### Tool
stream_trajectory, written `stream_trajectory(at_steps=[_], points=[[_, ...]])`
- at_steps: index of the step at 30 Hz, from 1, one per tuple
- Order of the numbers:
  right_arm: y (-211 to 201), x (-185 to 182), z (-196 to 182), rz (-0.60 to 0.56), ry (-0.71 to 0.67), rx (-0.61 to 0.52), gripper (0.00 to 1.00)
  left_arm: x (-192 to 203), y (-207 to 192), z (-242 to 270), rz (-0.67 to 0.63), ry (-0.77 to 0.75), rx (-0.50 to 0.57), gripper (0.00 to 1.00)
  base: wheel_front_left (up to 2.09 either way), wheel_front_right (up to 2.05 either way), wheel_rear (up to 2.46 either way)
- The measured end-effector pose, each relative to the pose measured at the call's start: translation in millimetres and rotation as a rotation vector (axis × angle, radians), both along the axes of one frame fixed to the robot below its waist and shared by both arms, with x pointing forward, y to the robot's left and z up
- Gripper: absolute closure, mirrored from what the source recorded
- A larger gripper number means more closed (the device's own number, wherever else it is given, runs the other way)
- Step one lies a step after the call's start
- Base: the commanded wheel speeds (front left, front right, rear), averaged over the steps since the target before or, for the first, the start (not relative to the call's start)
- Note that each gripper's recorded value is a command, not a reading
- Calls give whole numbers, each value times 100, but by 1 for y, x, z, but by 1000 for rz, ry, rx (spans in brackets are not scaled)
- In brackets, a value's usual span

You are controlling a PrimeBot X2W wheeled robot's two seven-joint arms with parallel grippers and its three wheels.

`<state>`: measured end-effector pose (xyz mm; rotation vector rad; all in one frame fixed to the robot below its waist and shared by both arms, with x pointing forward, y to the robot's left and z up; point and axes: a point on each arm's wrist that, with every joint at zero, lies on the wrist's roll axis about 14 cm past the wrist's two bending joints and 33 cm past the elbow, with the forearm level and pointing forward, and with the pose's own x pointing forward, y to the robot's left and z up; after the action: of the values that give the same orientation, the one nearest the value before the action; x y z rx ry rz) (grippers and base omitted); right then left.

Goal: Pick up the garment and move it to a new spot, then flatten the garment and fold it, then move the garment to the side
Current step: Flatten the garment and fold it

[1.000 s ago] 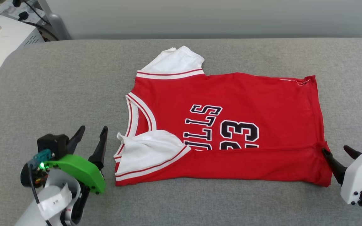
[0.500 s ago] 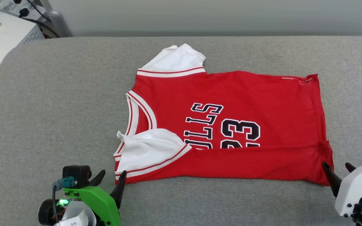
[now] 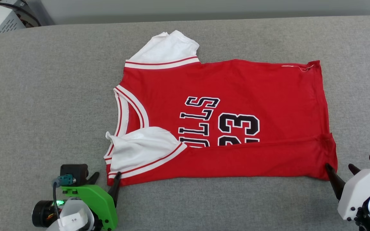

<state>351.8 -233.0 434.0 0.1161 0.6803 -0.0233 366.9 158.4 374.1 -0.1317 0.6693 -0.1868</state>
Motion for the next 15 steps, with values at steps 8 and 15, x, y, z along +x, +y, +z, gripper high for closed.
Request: stream_trajectory(at_steps=[8,15], points=[[-6,-1,-8,-14,21,-8,0,2,-7,-12,-67,69,7,100,0,0,0],[-10,1,-2,9,7,-54,0,-3,-15,-4,-63,53,-30,100,0,0,0]])
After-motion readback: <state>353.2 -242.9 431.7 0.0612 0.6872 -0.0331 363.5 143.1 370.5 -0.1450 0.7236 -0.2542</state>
